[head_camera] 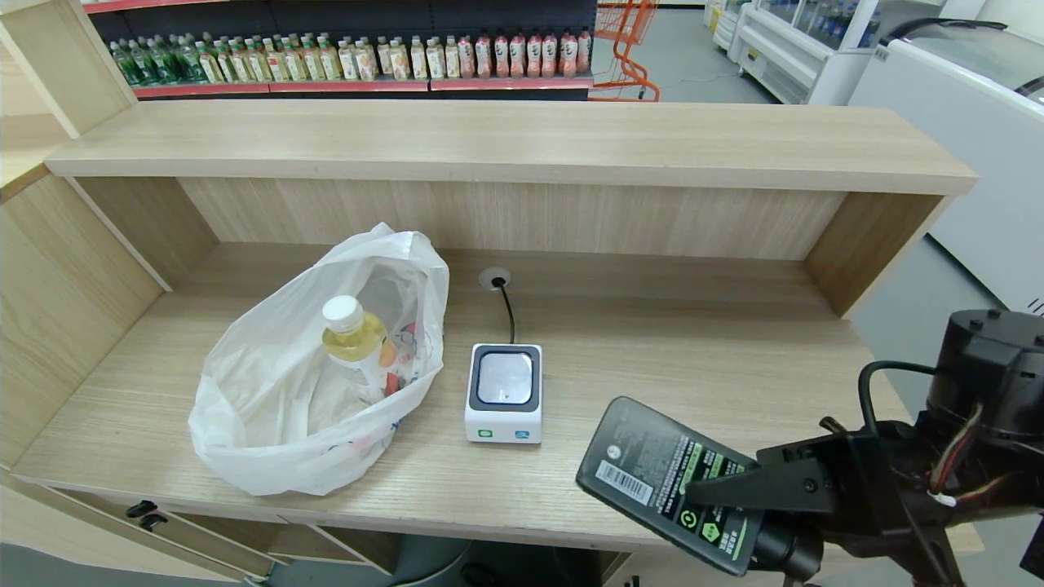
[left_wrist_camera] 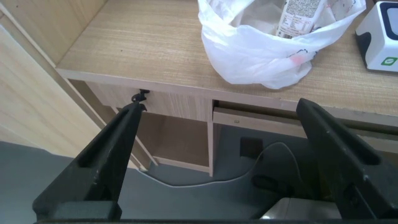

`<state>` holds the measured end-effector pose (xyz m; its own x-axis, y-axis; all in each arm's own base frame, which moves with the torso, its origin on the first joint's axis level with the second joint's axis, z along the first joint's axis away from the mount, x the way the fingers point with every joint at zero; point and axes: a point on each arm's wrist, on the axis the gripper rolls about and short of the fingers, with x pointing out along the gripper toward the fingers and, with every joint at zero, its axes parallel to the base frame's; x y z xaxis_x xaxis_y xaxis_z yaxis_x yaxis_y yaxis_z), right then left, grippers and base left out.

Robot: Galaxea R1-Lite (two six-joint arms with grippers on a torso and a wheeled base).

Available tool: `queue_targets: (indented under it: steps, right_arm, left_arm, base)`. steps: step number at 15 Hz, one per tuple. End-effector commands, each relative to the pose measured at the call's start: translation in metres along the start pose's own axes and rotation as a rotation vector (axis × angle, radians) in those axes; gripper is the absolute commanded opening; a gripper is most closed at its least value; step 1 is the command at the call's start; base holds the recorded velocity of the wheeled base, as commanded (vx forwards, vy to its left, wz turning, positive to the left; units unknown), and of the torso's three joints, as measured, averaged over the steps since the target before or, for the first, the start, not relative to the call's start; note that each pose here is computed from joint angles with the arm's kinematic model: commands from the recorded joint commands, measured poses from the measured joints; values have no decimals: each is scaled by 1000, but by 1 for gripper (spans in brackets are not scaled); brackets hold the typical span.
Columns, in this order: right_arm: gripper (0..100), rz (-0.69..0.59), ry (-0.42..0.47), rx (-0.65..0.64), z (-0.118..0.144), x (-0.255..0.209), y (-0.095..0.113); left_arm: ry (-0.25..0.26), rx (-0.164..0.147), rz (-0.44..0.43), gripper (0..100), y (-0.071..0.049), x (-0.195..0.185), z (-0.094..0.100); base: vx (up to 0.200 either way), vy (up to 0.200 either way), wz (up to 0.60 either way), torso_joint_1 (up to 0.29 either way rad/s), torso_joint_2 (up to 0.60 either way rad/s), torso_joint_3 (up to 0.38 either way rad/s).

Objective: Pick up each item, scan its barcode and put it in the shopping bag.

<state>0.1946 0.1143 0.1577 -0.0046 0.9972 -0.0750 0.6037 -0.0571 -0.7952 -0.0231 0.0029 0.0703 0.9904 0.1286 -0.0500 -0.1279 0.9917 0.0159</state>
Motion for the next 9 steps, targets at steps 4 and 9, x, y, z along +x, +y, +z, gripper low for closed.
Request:
queue_targets:
  steps: [4,9]
  right_arm:
    - [0,0,-7,9,-3,4,6]
    - [0,-5,-1,-8,-4,3,3]
  left_arm:
    - [2,0,1,100,0,0,0]
    - [2,0,1,100,0,0,0]
  base:
    - [0,0,0,0,0,0]
    - [0,0,0,0,0,0]
